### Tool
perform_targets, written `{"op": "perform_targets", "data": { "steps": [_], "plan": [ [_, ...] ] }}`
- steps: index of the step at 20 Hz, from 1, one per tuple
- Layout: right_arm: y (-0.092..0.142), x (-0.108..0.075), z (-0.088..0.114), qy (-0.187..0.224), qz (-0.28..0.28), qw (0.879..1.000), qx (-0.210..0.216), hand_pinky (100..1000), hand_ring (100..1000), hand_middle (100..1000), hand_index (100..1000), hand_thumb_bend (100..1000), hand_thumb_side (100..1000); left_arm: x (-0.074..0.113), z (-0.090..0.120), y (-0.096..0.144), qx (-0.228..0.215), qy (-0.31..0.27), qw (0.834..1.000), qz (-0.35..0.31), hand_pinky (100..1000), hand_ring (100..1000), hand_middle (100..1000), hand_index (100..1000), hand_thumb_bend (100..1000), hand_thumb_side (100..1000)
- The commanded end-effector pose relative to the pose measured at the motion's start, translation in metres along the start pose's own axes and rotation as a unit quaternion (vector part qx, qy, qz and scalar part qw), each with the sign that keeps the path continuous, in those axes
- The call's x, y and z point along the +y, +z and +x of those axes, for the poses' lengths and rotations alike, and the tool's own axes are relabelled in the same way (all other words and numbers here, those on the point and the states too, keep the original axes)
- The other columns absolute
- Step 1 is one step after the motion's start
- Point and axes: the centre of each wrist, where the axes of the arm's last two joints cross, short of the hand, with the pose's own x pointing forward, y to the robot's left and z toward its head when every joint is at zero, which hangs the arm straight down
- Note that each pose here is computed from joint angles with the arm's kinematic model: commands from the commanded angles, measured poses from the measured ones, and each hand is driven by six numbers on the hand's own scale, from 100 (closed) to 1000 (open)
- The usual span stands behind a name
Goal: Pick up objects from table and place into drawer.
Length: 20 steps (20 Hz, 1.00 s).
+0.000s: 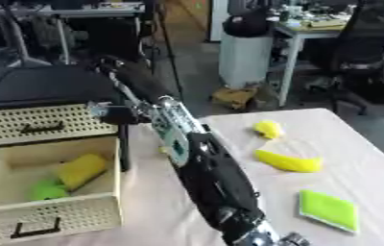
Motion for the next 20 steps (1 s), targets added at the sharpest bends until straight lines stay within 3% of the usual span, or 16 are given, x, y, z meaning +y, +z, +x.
{"op": "perform_targets", "data": {
  "steps": [1, 3, 4, 6, 7, 8, 10, 14, 20],
  "plan": [
    [0.007, -0.030, -0.014, 0.022, -0.046, 0.999, 0.002, 843, 858, 848, 861, 100, 479, -0.002, -0.007, 0.003, 0.016, -0.019, 0.997, -0.072, 100, 100, 121, 705, 514, 1000],
    [0.016, -0.036, -0.024, 0.033, -0.053, 0.998, 0.011, 843, 858, 847, 862, 100, 478, -0.008, -0.016, 0.003, 0.040, -0.035, 0.991, -0.126, 100, 100, 195, 710, 520, 1000],
    [0.021, -0.038, -0.028, 0.038, -0.055, 0.998, 0.017, 844, 858, 846, 863, 100, 479, -0.011, -0.019, 0.002, 0.052, -0.044, 0.986, -0.150, 100, 226, 396, 708, 549, 1000],
    [0.029, -0.043, -0.036, 0.044, -0.056, 0.997, 0.029, 845, 859, 846, 863, 100, 479, -0.016, -0.024, -0.001, 0.073, -0.056, 0.977, -0.191, 149, 414, 523, 700, 574, 1000],
    [0.032, -0.044, -0.038, 0.046, -0.057, 0.997, 0.034, 845, 859, 846, 863, 100, 479, -0.019, -0.026, -0.003, 0.082, -0.061, 0.973, -0.207, 168, 430, 534, 700, 577, 1000],
    [0.035, -0.045, -0.041, 0.048, -0.057, 0.997, 0.038, 846, 860, 846, 864, 100, 479, -0.022, -0.028, -0.005, 0.091, -0.064, 0.968, -0.223, 313, 533, 616, 720, 593, 1000],
    [0.038, -0.047, -0.044, 0.050, -0.057, 0.996, 0.045, 847, 860, 845, 863, 100, 472, -0.031, -0.031, -0.010, 0.106, -0.069, 0.959, -0.254, 416, 591, 689, 733, 609, 1000],
    [0.043, -0.047, -0.048, 0.049, -0.059, 0.996, 0.055, 848, 859, 842, 863, 100, 473, -0.046, -0.038, -0.023, 0.129, -0.078, 0.938, -0.311, 521, 657, 762, 780, 621, 1000],
    [0.045, -0.044, -0.048, 0.044, -0.060, 0.996, 0.057, 848, 856, 841, 863, 100, 478, -0.044, -0.037, -0.049, 0.151, -0.076, 0.929, -0.328, 679, 771, 857, 878, 598, 1000]
  ]
}}
